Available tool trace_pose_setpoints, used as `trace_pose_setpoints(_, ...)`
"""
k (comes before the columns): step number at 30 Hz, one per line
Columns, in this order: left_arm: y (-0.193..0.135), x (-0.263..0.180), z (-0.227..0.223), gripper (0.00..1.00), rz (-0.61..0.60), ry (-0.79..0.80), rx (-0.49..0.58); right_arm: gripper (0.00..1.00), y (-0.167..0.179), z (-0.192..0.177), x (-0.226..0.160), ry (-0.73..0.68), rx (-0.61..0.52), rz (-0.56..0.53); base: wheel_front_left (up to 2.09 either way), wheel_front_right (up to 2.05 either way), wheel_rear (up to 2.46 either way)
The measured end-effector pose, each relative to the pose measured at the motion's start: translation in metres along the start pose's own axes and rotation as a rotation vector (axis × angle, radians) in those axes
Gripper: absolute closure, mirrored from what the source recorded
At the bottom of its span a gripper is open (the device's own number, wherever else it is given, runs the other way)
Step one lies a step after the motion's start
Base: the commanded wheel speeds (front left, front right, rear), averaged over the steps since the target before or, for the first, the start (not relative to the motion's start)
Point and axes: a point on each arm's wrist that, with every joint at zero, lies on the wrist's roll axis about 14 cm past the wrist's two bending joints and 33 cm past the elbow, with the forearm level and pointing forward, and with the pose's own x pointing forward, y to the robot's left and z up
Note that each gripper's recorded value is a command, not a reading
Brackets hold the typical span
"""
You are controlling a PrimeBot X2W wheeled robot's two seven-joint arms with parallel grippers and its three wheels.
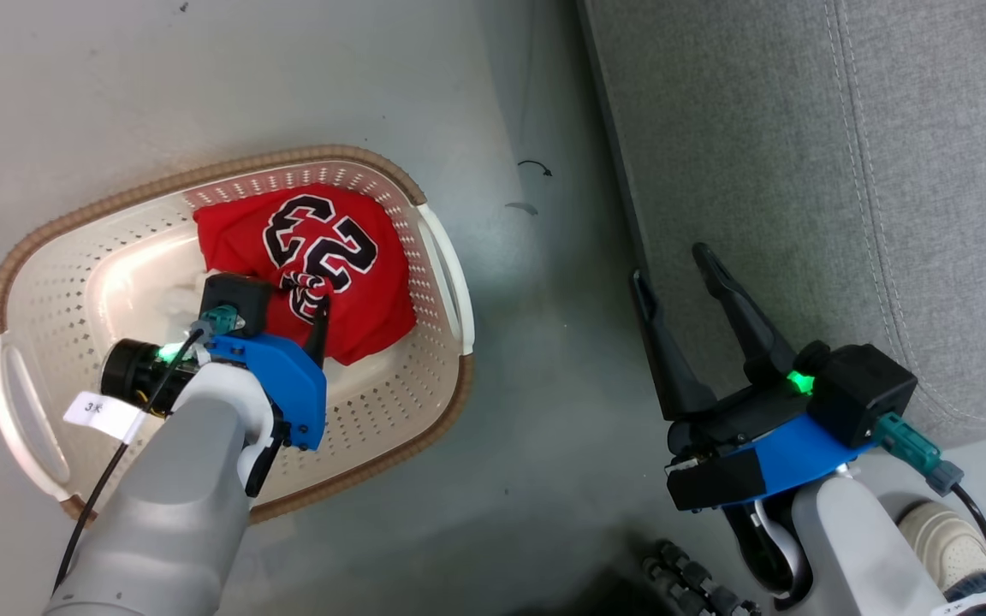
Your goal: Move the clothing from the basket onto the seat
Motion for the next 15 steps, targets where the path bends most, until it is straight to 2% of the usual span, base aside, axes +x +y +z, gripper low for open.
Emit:
trace_pose_setpoints(10, -0.019, 0.012, -0.011, 0.00, -0.053, 0.084, -0.002, 0.00, -0.003, -0.005, 0.000, 0.010, 0.008, -0.009, 0.00, 0.00, 0.00)
trace_pose_setpoints(11, -0.020, 0.012, -0.012, 0.16, -0.056, 0.089, -0.001, 0.00, -0.003, -0.005, 0.000, 0.010, 0.008, -0.009, 0.00, 0.00, 0.00)
trace_pose_setpoints(12, -0.021, 0.012, -0.012, 0.56, -0.058, 0.093, -0.002, 0.00, -0.003, -0.005, 0.000, 0.010, 0.008, -0.009, 0.00, 0.00, 0.00)
trace_pose_setpoints(13, -0.021, 0.012, -0.012, 0.72, -0.059, 0.097, 0.001, 0.00, -0.003, -0.006, 0.000, 0.010, 0.009, -0.010, 0.00, 0.00, 0.00)
trace_pose_setpoints(14, -0.021, 0.012, -0.012, 1.00, -0.059, 0.097, 0.001, 0.00, -0.003, -0.006, 0.000, 0.010, 0.009, -0.010, 0.00, 0.00, 0.00)
trace_pose_setpoints(15, -0.022, 0.011, -0.013, 1.00, -0.064, 0.108, 0.000, 0.00, -0.003, -0.005, 0.000, 0.008, 0.008, -0.009, 0.00, 0.00, 0.00)
